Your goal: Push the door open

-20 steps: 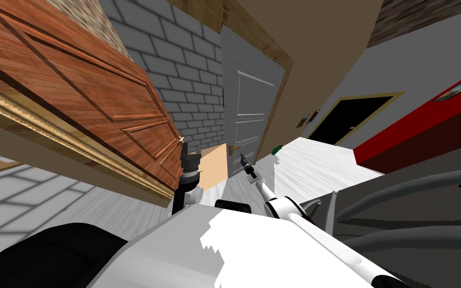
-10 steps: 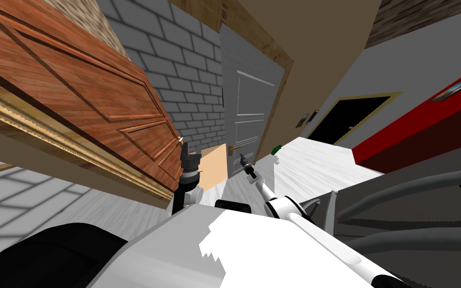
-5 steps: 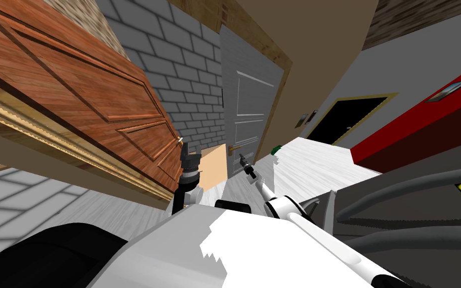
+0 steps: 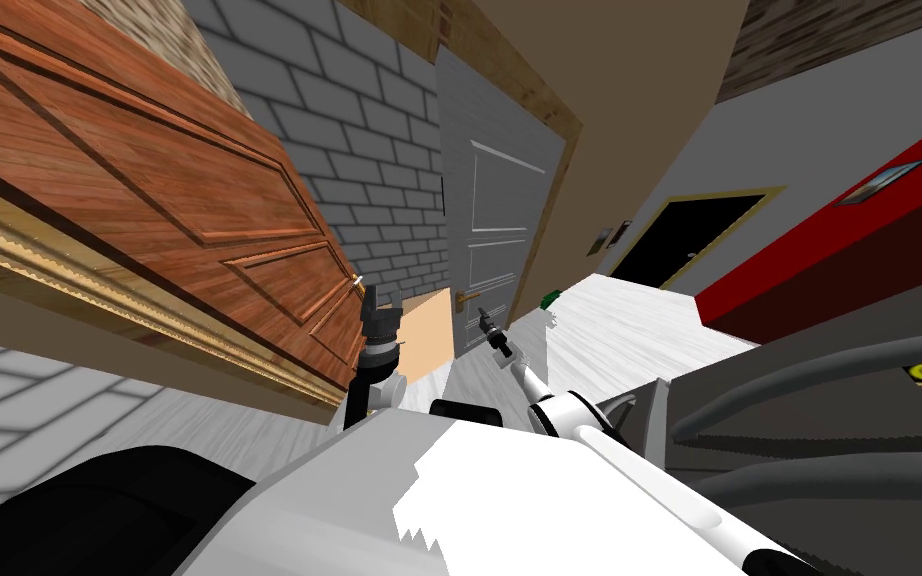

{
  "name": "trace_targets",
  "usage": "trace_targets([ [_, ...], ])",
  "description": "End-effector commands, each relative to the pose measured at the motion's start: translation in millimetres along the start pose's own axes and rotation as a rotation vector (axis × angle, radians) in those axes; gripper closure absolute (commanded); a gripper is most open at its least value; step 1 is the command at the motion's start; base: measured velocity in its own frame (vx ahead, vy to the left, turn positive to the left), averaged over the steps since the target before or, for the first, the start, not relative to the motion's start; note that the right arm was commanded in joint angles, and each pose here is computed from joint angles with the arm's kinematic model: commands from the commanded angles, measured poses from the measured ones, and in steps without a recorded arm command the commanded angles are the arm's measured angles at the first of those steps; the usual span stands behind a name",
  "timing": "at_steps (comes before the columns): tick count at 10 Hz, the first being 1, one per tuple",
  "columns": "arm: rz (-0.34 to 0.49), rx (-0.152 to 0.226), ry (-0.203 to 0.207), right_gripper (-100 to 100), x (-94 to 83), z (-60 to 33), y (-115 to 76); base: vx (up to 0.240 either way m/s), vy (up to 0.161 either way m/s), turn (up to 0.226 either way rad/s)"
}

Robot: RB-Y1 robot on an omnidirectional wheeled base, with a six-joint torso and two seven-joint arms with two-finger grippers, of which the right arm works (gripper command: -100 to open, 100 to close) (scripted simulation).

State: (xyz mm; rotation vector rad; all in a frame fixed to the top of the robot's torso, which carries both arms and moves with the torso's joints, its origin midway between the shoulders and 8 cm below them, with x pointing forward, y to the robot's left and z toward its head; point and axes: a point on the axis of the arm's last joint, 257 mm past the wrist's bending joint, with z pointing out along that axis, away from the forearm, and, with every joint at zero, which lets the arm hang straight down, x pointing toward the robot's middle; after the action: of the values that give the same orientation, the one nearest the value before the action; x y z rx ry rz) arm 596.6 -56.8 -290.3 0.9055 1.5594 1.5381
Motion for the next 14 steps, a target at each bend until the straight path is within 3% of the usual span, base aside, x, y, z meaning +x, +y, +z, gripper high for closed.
trace_targets([
  [1, 0.000, 0.000, 0.000, -100, 0.1, 0.0, 0.0, -0.017, 0.010, 0.056],
  [14, 0.006, 0.003, 0.023, -100, 8.0, 0.8, -0.7, 0.001, -0.002, -0.006],
])
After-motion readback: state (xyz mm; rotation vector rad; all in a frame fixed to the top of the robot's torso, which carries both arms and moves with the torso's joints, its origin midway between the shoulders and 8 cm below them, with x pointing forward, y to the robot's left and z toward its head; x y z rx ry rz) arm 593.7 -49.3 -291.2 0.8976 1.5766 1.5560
